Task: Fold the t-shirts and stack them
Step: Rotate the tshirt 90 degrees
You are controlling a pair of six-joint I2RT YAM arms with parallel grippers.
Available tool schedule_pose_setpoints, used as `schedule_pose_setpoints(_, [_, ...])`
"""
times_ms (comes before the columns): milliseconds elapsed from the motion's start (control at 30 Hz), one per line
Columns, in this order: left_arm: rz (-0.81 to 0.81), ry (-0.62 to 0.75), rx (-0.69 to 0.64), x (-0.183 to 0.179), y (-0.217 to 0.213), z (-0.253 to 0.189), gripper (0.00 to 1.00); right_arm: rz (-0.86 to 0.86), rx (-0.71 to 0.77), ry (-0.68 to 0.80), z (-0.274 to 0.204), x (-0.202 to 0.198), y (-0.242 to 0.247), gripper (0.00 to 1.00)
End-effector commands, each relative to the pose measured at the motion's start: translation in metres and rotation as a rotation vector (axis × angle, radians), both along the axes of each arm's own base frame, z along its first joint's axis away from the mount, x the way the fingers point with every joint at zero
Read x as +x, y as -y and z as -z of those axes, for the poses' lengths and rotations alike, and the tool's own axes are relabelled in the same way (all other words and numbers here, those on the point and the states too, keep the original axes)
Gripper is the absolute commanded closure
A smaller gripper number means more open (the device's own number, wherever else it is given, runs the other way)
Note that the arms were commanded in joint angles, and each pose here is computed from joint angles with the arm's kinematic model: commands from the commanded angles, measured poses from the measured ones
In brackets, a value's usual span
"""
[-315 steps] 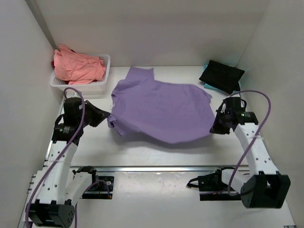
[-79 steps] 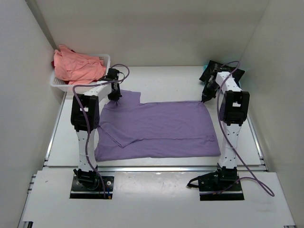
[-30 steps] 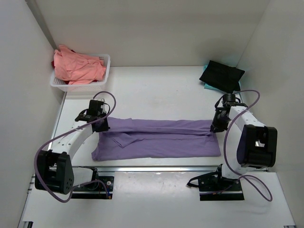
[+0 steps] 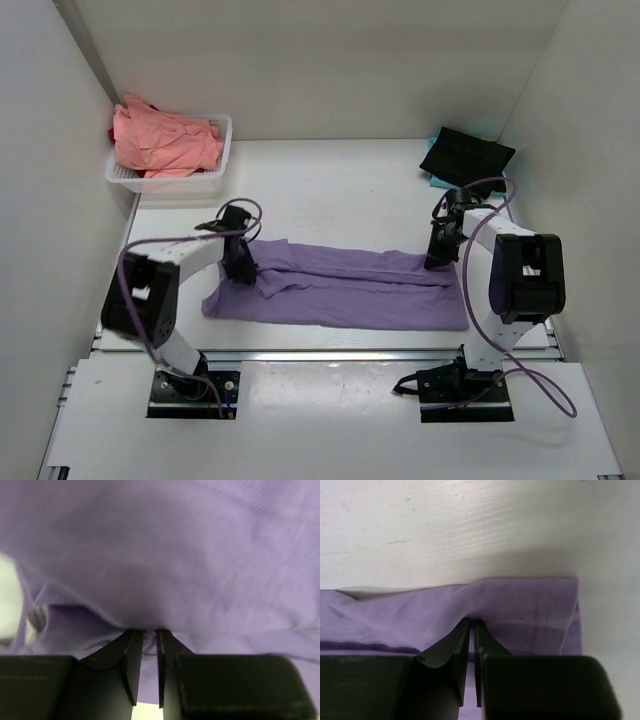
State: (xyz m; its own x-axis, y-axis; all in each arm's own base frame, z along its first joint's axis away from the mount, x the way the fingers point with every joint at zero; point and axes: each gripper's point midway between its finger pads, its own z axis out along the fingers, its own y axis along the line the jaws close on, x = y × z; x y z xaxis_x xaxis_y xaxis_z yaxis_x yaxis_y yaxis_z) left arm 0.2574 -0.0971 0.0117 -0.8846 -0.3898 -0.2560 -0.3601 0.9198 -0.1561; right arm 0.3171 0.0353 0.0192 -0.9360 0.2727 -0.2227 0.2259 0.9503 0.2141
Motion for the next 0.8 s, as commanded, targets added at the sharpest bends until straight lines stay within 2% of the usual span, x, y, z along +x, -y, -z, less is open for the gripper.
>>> schedule_pose_setpoints(0, [0.017, 0.01, -0.054, 0.047, 0.034, 0.007, 0.73, 0.049, 0.015, -0.031, 0.001, -0.002, -0.001, 0.94])
schedule_pose_setpoints(33, [0.029, -0.041, -0.03, 0.049, 0.035, 0.023, 0.72, 0.079, 0.007, -0.045, 0.002, -0.002, 0.004, 0.94])
schedule_pose_setpoints(133, [0.073, 0.01, -0.056, 0.12, 0.067, 0.009, 0.76, 0.147, -0.002, -0.117, 0.005, -0.017, 0.011, 0.99])
schedule_pose_setpoints(167, [0.085, -0.037, -0.042, 0.124, 0.068, 0.021, 0.76, 0.176, -0.003, -0.12, 0.004, -0.018, 0.014, 1.0])
schedule_pose_setpoints(200, [0.09, -0.029, -0.056, 0.146, 0.076, 0.016, 0.76, 0.192, 0.01, -0.124, 0.002, -0.02, 0.01, 1.0])
schedule_pose_setpoints(233, [0.1, 0.034, -0.078, 0.177, 0.088, -0.002, 0.76, 0.207, 0.013, -0.138, 0.001, -0.025, 0.011, 1.0])
schedule_pose_setpoints(267, [0.104, -0.012, -0.057, 0.18, 0.084, 0.013, 0.76, 0.229, 0.018, -0.14, -0.003, -0.027, 0.01, 1.0])
schedule_pose_setpoints(300, [0.112, -0.002, -0.053, 0.202, 0.088, 0.009, 0.77, 0.256, 0.031, -0.139, -0.004, -0.028, 0.007, 1.0])
schedule_pose_setpoints(367, [0.126, 0.097, -0.077, 0.256, 0.1, -0.022, 0.79, 0.3, 0.074, -0.13, -0.012, -0.032, 0.0, 1.0])
schedule_pose_setpoints(400, [0.13, 0.013, -0.068, 0.252, 0.098, 0.008, 0.81, 0.33, 0.094, -0.135, -0.013, -0.037, -0.006, 1.0])
schedule_pose_setpoints(433, [0.135, 0.13, -0.122, 0.285, 0.111, -0.029, 0.83, 0.347, 0.131, -0.141, -0.011, -0.043, -0.011, 0.99])
schedule_pose_setpoints(467, [0.117, 0.14, -0.157, 0.299, 0.111, -0.024, 0.86, 0.386, 0.16, -0.135, -0.01, -0.045, -0.018, 1.0])
schedule_pose_setpoints(533, [0.068, 0.119, -0.226, 0.309, 0.11, 0.0, 0.89, 0.452, 0.234, -0.14, -0.012, -0.05, -0.038, 1.0])
schedule_pose_setpoints(567, [0.05, 0.065, -0.24, 0.3, 0.108, 0.018, 0.89, 0.443, 0.252, -0.135, -0.011, -0.052, -0.048, 1.0])
schedule_pose_setpoints(600, [0.076, 0.138, -0.275, 0.312, 0.116, 0.004, 0.89, 0.442, 0.267, -0.138, -0.013, -0.055, -0.061, 1.0])
schedule_pose_setpoints(633, [0.072, 0.13, -0.283, 0.309, 0.116, 0.024, 0.9, 0.452, 0.282, -0.131, -0.014, -0.055, -0.068, 1.0])
schedule_pose_setpoints(700, [0.067, 0.181, -0.297, 0.318, 0.125, 0.016, 0.9, 0.396, 0.286, -0.136, -0.011, -0.065, -0.093, 1.0])
schedule_pose_setpoints(767, [0.079, 0.247, -0.384, 0.338, 0.143, 0.001, 0.92, 0.392, 0.298, -0.167, -0.003, -0.082, -0.105, 1.0])
